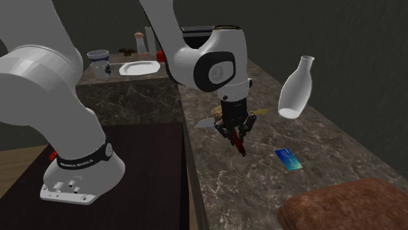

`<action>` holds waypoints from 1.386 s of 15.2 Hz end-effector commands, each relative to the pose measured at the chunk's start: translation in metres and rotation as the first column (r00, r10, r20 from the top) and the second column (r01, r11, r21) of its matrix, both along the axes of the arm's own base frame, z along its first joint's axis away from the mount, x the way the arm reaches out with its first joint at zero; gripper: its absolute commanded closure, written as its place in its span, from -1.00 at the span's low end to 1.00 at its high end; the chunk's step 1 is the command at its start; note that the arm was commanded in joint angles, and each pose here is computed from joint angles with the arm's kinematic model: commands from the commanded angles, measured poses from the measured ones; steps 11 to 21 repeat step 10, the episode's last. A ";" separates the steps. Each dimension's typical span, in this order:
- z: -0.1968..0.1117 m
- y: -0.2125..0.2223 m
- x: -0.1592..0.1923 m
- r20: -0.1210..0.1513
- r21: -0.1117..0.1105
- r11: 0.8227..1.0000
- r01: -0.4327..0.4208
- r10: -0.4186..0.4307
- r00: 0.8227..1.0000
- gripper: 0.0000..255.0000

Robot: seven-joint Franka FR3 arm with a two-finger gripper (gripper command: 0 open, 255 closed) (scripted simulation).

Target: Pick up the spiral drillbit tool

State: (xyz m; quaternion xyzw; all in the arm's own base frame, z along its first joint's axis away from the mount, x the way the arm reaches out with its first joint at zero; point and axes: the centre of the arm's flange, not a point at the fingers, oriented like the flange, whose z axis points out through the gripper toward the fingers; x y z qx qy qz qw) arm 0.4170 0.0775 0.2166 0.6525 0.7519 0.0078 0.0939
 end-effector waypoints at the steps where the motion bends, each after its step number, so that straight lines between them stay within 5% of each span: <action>1: 0.010 -0.001 -0.001 0.000 0.000 1.000 0.000 0.000 1.000 1.00; 8: 0.046 -0.001 -0.001 0.000 0.000 1.000 0.000 0.000 1.000 1.00; 21: 0.047 -0.001 -0.001 0.000 0.000 1.000 0.000 0.000 1.000 1.00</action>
